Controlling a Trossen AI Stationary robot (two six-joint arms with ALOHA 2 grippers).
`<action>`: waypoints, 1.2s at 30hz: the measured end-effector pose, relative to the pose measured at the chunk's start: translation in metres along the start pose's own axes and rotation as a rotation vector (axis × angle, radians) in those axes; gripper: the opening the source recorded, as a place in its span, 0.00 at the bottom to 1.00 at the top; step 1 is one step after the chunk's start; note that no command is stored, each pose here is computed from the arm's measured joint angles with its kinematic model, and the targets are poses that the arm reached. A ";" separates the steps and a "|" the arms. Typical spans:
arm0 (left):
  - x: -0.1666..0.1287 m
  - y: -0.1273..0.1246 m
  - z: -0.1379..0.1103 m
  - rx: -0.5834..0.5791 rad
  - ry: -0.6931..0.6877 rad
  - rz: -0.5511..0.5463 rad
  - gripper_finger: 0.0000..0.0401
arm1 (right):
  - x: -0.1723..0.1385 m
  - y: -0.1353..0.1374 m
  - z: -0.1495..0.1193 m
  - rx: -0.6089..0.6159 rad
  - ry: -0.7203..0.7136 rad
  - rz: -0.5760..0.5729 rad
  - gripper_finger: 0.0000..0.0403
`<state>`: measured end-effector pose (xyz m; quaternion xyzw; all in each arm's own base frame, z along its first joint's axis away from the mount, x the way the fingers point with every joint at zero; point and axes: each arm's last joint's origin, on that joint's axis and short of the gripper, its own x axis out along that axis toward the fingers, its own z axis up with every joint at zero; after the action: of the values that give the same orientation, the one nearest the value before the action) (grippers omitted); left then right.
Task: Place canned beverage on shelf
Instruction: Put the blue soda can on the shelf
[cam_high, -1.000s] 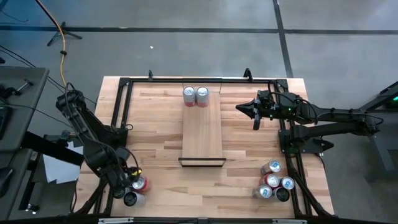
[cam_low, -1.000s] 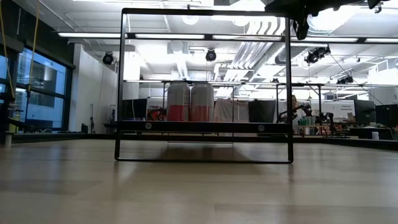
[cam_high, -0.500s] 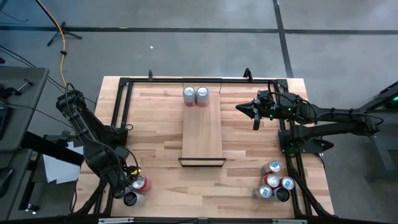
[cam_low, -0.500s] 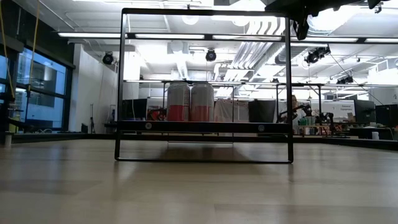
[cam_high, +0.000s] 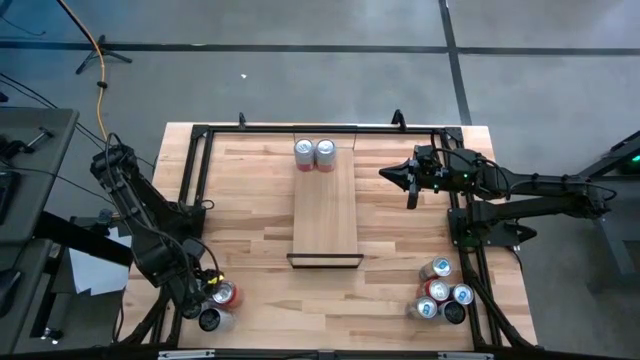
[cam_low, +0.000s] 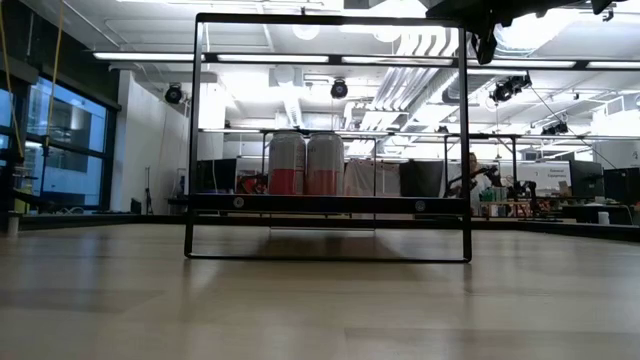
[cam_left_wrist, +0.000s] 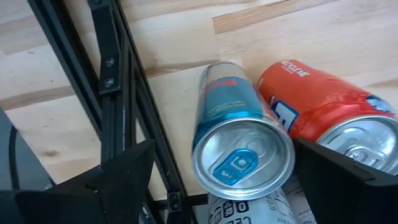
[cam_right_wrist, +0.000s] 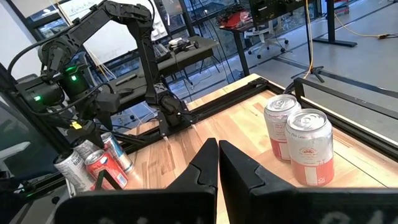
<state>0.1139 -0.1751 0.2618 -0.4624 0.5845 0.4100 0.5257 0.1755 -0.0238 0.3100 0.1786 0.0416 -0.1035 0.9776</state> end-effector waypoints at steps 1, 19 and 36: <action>0.001 -0.001 0.000 0.000 -0.001 0.000 0.84 | 0.000 0.000 0.000 0.000 0.000 0.000 0.00; 0.010 -0.007 -0.005 -0.003 -0.024 0.023 0.84 | 0.000 0.000 0.000 0.000 0.002 0.004 0.00; 0.018 -0.012 -0.009 -0.003 -0.038 0.028 0.84 | 0.000 0.000 0.000 0.007 0.001 0.002 0.00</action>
<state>0.1236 -0.1884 0.2454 -0.4473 0.5803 0.4267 0.5302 0.1755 -0.0237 0.3100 0.1823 0.0416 -0.1024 0.9770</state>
